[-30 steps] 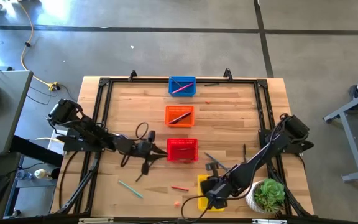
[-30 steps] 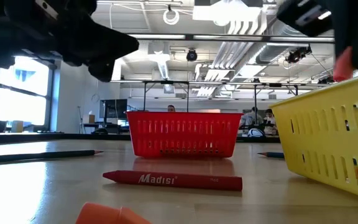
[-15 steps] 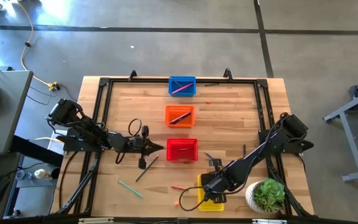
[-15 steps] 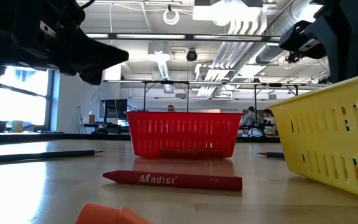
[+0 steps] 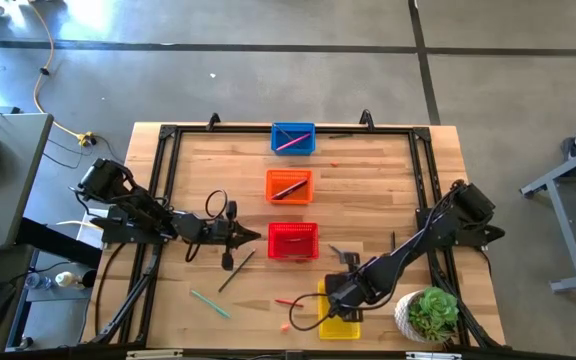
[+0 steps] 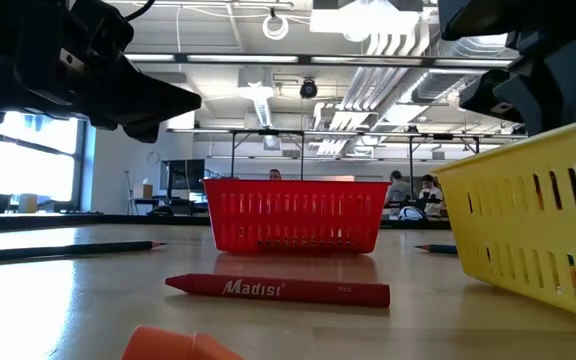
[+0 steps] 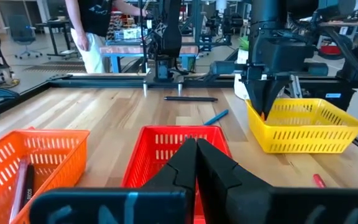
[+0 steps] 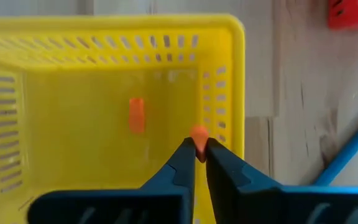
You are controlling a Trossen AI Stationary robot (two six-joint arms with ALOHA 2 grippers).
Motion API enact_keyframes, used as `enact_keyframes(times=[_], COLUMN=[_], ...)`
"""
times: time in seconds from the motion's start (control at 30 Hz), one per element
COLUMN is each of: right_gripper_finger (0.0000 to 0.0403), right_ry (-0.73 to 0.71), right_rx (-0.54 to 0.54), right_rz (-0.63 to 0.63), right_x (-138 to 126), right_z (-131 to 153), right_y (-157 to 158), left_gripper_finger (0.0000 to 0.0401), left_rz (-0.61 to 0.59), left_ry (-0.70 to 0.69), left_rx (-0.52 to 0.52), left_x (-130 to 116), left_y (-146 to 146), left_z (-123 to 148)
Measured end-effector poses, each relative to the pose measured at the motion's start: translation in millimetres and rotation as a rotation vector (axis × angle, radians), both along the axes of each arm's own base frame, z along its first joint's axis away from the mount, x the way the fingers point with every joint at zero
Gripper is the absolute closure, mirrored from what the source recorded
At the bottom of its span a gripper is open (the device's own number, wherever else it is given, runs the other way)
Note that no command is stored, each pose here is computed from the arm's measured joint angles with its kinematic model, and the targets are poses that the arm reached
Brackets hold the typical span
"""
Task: Sort crayons/erasers/pens/pencils in bins
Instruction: Put the orange eraser into the yellow bin, then put the blue pencil into the blue bin
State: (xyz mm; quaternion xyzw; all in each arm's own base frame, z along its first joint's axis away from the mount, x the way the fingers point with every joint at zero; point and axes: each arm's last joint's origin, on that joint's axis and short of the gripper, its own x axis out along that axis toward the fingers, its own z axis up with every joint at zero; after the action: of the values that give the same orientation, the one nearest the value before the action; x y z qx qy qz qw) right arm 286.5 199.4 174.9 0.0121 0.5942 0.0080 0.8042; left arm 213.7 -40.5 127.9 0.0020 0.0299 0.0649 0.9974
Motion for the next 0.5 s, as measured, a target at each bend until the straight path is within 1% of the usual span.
enact_keyframes(times=[0.07, 0.3, 0.4, 0.5], right_gripper_finger=[0.0376, 0.0307, 0.0294, 0.0292], right_ry=[-0.019, -0.054, -0.058, -0.045], right_rx=[0.008, 0.033, 0.063, 0.048], right_rz=[0.001, 0.007, -0.016, -0.003], right_x=[1.4, 6.4, 9.0, 9.4], right_z=[0.5, 9.3, 20.2, 34.9], right_y=[1.4, 5.4, 7.7, 11.1], left_gripper_finger=[0.0400, 0.0401, 0.0400, 0.0401], left_rz=[0.003, 0.005, 0.005, 0.004], left_ry=[0.000, 0.000, 0.002, 0.003], left_rx=[0.000, 0.004, 0.016, 0.026], left_x=[0.0, 0.0, 0.0, 0.0], left_y=[0.1, 0.2, 0.2, 0.2], left_z=[0.0, 0.0, 0.0, 0.0])
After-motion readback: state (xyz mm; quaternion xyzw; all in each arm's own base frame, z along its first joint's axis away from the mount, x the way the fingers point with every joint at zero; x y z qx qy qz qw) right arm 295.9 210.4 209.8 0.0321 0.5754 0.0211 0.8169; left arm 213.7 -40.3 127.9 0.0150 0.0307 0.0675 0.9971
